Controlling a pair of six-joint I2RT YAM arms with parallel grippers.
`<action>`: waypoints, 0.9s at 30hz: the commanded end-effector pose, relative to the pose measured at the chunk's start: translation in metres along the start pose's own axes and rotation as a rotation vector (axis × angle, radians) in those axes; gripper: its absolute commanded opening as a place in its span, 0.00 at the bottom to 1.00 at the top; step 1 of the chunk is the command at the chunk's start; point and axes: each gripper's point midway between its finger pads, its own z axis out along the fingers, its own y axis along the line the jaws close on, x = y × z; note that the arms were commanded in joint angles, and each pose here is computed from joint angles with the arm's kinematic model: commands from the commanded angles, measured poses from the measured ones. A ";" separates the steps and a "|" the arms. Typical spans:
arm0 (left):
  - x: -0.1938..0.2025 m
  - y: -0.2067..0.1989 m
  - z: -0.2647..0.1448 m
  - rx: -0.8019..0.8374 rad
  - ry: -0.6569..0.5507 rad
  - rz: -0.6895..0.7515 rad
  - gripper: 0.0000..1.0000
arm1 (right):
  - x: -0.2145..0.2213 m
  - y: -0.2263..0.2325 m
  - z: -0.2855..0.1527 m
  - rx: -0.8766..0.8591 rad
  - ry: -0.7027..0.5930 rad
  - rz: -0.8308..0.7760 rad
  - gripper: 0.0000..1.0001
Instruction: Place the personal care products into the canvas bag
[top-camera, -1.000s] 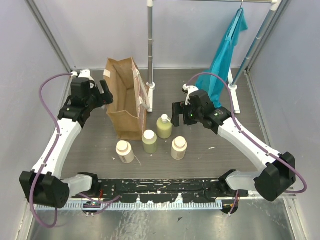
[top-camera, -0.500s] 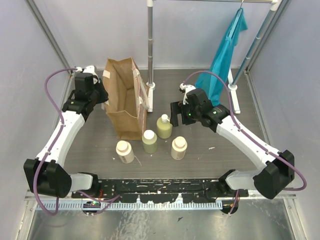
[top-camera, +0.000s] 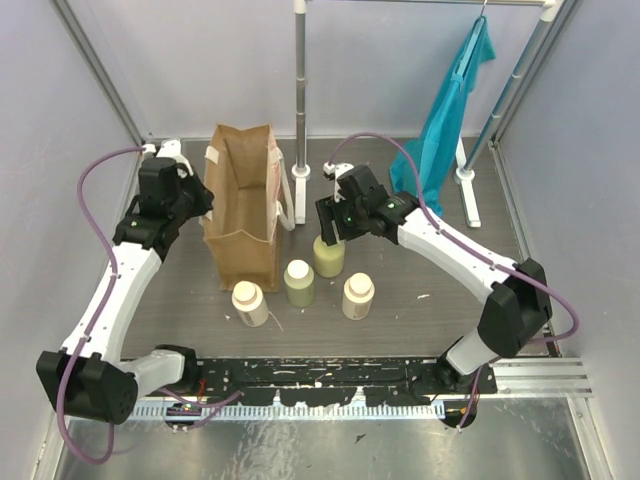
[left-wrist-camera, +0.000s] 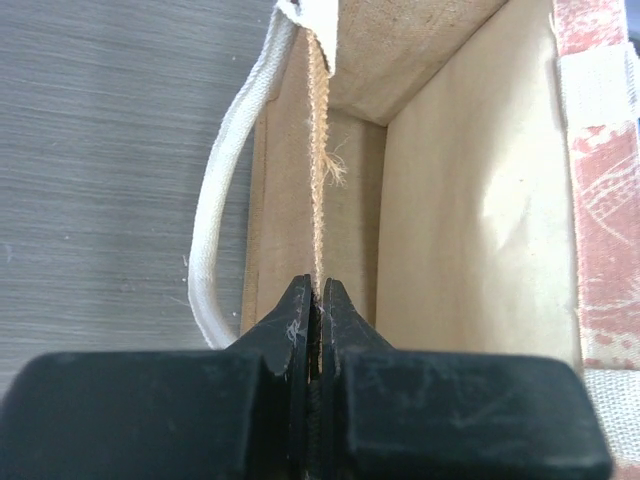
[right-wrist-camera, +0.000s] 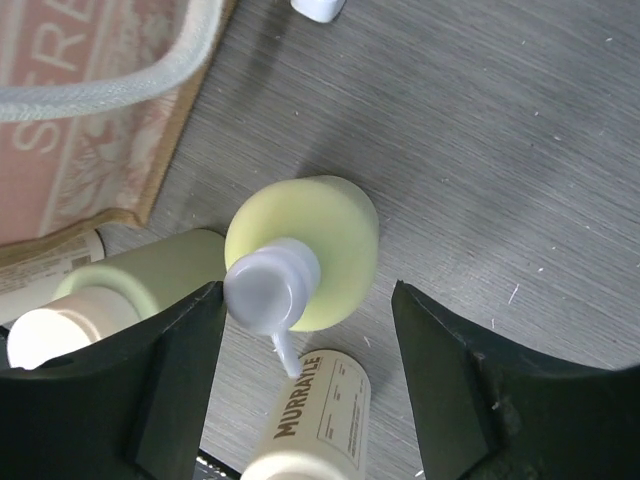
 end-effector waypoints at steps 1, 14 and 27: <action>0.005 0.001 -0.016 0.001 0.010 -0.019 0.03 | -0.014 -0.001 0.002 0.026 -0.028 -0.038 0.72; 0.019 0.002 -0.021 0.024 -0.004 -0.031 0.03 | -0.002 0.004 0.022 0.031 0.023 -0.070 0.62; 0.026 0.004 -0.028 0.028 -0.017 -0.048 0.02 | 0.002 0.004 0.024 0.050 0.060 -0.113 0.31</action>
